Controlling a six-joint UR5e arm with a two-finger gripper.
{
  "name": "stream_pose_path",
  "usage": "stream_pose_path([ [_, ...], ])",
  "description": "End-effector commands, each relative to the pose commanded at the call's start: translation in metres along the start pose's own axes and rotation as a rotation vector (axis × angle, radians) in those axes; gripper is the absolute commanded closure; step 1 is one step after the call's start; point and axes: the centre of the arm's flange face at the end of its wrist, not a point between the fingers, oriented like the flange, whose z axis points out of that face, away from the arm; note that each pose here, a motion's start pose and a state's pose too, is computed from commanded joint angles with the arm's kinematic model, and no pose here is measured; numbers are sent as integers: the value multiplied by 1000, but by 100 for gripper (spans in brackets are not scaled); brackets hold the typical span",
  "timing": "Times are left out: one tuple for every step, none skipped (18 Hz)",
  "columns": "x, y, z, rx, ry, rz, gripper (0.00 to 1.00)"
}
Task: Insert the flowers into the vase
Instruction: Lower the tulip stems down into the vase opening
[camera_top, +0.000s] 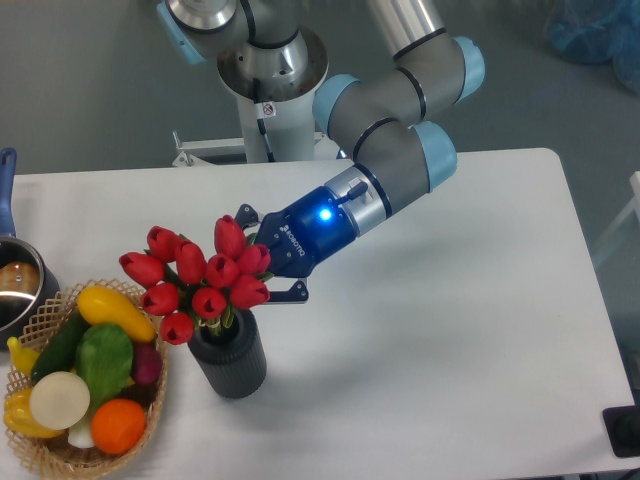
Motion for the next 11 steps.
stream_pose_path([
  [0,4,0,-2,0,2,88],
  [1,9,1,-2,1,5,88],
  [1,13,1,-2,2,15,88],
  [2,17,2,-3,3,11,88],
  [2,17,2,-3,3,13,88],
  [1,18,2,-3,4,11,87],
  [0,21,2,-3,4,8,86],
  [-2,23,3,-3,5,3,86],
  [-3,25,3,-5,4,2,86],
  [-4,29,6,-25,3,-2,85],
  [-4,34,9,-47,4,2,85],
])
